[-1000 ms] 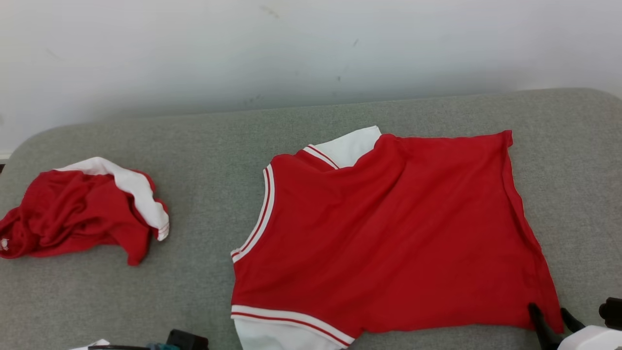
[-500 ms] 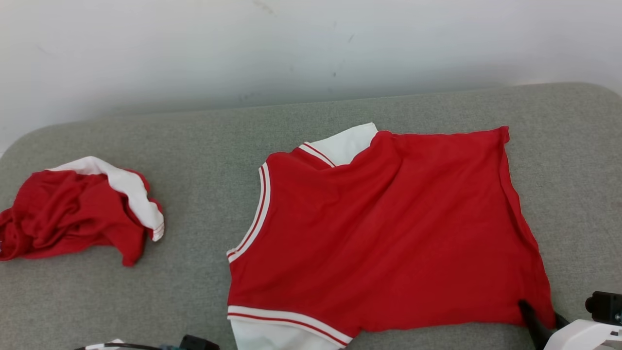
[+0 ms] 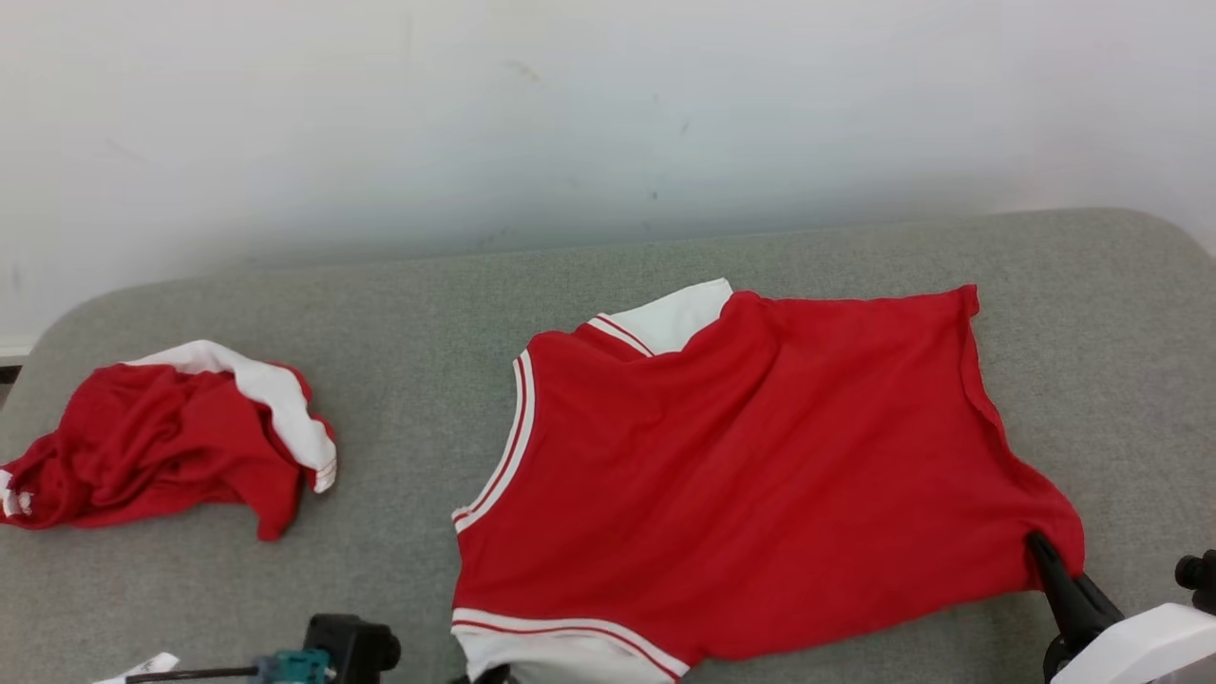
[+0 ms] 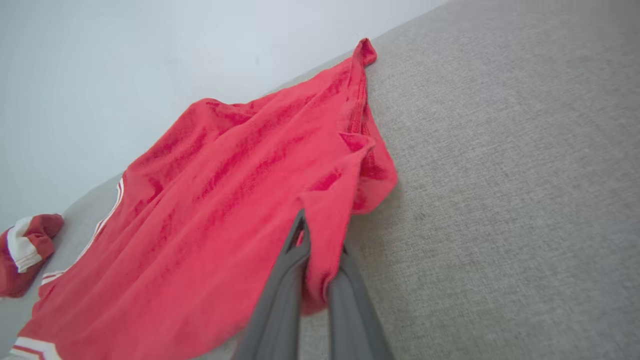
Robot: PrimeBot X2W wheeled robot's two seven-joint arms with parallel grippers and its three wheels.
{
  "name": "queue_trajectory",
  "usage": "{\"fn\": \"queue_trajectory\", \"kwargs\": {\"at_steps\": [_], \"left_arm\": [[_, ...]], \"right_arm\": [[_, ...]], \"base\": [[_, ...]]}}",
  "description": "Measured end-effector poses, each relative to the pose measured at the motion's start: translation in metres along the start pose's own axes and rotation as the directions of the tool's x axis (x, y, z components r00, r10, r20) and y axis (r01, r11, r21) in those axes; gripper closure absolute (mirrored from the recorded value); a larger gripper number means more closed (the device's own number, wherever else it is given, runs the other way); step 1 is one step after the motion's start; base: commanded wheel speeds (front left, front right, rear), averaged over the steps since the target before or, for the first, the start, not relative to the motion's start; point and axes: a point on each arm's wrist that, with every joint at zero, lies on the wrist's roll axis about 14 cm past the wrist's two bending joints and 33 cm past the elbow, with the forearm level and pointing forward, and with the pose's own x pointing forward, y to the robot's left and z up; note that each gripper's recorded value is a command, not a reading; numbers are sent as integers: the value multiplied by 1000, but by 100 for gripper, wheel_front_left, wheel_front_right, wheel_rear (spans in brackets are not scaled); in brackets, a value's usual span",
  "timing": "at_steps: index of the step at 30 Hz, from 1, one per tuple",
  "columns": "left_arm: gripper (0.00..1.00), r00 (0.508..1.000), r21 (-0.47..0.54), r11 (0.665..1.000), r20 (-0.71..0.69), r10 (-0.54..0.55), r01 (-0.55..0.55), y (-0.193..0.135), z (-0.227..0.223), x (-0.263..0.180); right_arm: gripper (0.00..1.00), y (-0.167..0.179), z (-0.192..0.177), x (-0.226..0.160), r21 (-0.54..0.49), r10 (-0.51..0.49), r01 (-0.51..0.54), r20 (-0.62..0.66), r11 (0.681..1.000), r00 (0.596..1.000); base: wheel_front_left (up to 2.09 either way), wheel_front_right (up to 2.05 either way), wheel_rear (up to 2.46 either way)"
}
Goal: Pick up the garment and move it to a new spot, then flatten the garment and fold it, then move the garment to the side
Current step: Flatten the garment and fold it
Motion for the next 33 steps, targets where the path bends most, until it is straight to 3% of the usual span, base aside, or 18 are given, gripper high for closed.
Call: {"fn": "queue_trajectory", "kwargs": {"at_steps": [7,14,26,33], "left_arm": [[100,973,26,1000,230,8,-14,1,53,-3],[100,944,65,995,326,51,-76,22,97,17],[100,873,72,979,469,135,-190,91,214,78],[100,848,61,967,496,186,-247,137,270,109]], "right_arm": [[100,22,39,-8,103,73,-87,132,991,989],[100,48,75,17,171,140,-171,176,970,974],[100,96,135,121,83,252,-259,84,962,964],[100,133,170,190,57,297,-304,115,951,948]], "base": [[0,0,0],[0,0,0],[0,0,0],[0,0,0]]}}
